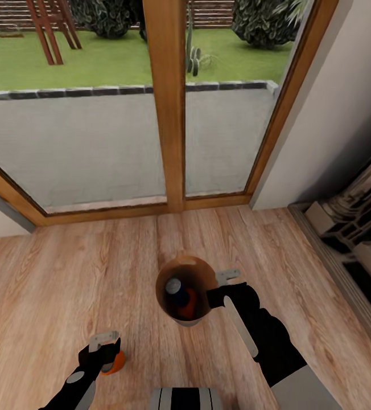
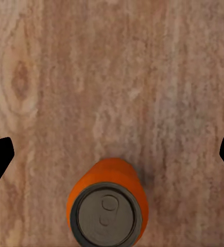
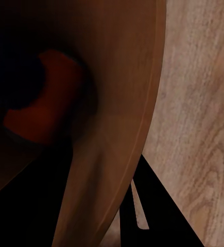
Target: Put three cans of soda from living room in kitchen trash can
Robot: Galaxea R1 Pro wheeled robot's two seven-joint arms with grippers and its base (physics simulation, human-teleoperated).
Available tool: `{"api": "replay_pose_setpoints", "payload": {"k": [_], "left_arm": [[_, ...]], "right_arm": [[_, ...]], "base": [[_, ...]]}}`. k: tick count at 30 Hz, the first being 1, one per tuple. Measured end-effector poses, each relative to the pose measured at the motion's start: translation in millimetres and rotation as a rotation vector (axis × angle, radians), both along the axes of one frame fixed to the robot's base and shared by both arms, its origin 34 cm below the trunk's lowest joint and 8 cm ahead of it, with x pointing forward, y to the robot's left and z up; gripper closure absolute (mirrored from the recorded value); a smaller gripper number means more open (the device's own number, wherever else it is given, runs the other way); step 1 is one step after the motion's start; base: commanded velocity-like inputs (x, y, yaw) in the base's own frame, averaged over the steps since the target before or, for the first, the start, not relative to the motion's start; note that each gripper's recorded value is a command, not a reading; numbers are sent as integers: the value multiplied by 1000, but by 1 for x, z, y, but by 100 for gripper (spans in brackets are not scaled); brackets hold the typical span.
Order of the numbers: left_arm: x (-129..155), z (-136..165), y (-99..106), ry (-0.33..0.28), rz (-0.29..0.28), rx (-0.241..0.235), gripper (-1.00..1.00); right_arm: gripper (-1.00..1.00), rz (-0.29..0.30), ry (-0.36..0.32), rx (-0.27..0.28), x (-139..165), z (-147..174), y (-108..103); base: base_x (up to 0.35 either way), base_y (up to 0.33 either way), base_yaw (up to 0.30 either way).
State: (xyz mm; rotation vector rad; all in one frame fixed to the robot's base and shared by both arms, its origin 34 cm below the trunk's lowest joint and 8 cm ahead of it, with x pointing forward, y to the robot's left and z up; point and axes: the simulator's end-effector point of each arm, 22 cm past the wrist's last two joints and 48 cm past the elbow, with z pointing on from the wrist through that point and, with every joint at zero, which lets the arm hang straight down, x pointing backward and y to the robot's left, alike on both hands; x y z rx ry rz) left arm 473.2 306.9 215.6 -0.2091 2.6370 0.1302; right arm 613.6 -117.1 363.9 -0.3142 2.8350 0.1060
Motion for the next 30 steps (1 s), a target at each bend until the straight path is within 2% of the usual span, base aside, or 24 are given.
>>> {"api": "replay_pose_setpoints", "payload": {"k": [30], "left_arm": [[-19, -17, 0, 47, 0, 1, -100]], "right_arm": [[100, -1, 48, -5, -12, -24, -2]], "base": [[1, 0, 0]]}}
